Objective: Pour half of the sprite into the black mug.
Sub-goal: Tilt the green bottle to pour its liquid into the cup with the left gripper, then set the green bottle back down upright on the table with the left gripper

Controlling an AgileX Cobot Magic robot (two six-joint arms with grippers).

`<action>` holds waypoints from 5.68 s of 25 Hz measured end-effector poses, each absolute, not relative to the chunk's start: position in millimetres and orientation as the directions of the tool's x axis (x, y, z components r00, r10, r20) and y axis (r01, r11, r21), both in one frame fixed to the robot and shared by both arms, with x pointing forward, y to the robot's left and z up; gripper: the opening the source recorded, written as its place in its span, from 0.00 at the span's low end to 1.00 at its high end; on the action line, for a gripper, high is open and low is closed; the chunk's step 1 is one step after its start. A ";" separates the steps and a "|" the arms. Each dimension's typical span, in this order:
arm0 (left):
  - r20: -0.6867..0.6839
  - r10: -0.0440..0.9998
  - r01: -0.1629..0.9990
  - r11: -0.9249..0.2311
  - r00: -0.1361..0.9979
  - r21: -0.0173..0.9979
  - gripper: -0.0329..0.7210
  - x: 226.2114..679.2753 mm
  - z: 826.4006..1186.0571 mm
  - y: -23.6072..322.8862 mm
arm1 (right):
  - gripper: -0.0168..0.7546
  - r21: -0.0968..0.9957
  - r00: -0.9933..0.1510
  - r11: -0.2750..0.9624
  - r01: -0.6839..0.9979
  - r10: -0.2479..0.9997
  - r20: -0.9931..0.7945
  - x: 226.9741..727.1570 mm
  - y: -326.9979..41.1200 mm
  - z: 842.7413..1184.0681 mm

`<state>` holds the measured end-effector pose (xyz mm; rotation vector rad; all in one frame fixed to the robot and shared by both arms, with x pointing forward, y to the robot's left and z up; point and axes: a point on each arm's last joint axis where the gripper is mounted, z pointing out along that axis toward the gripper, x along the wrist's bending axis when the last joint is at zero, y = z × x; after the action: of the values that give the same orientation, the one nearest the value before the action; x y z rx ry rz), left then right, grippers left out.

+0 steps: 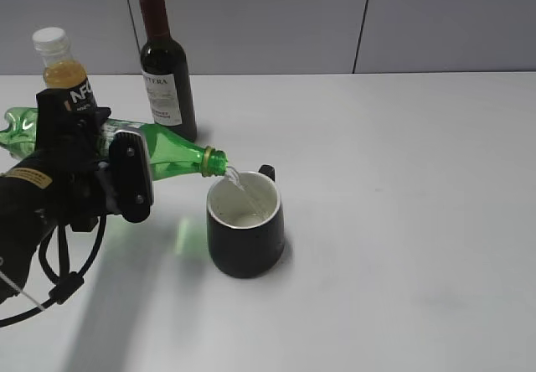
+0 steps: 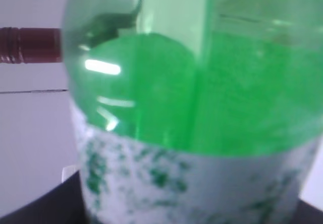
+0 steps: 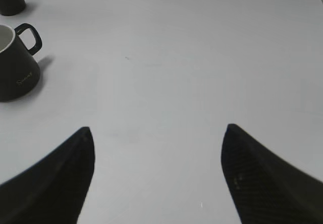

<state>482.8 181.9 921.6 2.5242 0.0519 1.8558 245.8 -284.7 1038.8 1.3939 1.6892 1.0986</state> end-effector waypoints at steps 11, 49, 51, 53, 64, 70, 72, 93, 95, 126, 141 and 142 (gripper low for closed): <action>0.970 -0.007 0.033 -0.999 0.243 -0.016 0.64 484.3 926.7 183.8 | 0.79 0.910 -0.198 0.071 0.408 0.980 0.013 245.8 -284.6 1038.8; 0.978 -0.068 0.062 -0.995 0.195 -0.081 0.64 485.3 931.6 187.4 | 0.79 0.910 -0.198 0.071 0.408 0.980 0.013 245.8 -284.6 1038.8; 0.979 -0.068 0.062 -0.995 0.195 -0.082 0.64 485.4 931.6 187.4 | 0.79 0.910 -0.198 0.071 0.408 0.980 0.013 245.8 -284.6 1038.8; 0.980 -0.055 0.063 -0.996 0.193 -0.069 0.64 485.4 931.7 187.3 | 0.79 0.910 -0.198 0.071 0.408 0.980 0.013 245.8 -284.6 1038.8; 0.982 0.045 0.078 -0.996 0.185 0.031 0.64 485.4 931.8 186.9 | 0.79 0.910 -0.198 0.071 0.408 0.980 0.013 245.8 -284.6 1038.8; 0.981 0.051 0.067 -0.997 0.187 0.039 0.64 486.1 929.9 185.3 | 0.79 0.910 -0.198 0.071 0.408 0.980 0.013 245.8 -284.6 1038.8; 0.978 0.071 0.062 -0.996 0.194 0.060 0.64 486.5 926.6 184.1 | 0.79 0.910 -0.198 0.071 0.408 0.980 0.013 245.8 -284.6 1038.8; 0.174 0.928 0.138 -0.230 0.330 0.963 0.64 495.1 925.1 169.7 | 0.79 0.910 -0.198 0.071 0.408 0.980 0.013 245.8 -284.6 1038.8; 0.087 0.919 0.145 -0.153 0.384 0.977 0.64 497.9 926.1 171.3 | 0.79 0.910 -0.198 0.071 0.408 0.980 0.013 245.8 -284.6 1038.8; -0.027 0.737 0.069 -0.026 0.675 0.997 0.64 636.5 920.1 93.4 | 0.79 0.910 -0.198 0.071 0.408 0.980 0.013 245.8 -284.6 1038.8; -0.040 0.715 0.116 -0.058 0.698 0.992 0.64 648.9 878.4 68.0 | 0.79 0.910 -0.198 0.071 0.408 0.980 0.013 245.8 -284.6 1038.8; -0.040 0.715 0.116 -0.058 0.698 0.992 0.64 648.9 878.4 68.0 | 0.79 0.910 -0.198 0.071 0.408 0.980 0.013 245.8 -284.6 1038.8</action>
<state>648.9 68.0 878.4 1.5786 0.6979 0.5606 245.8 -284.6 1038.8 1.3942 1.6894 1.0996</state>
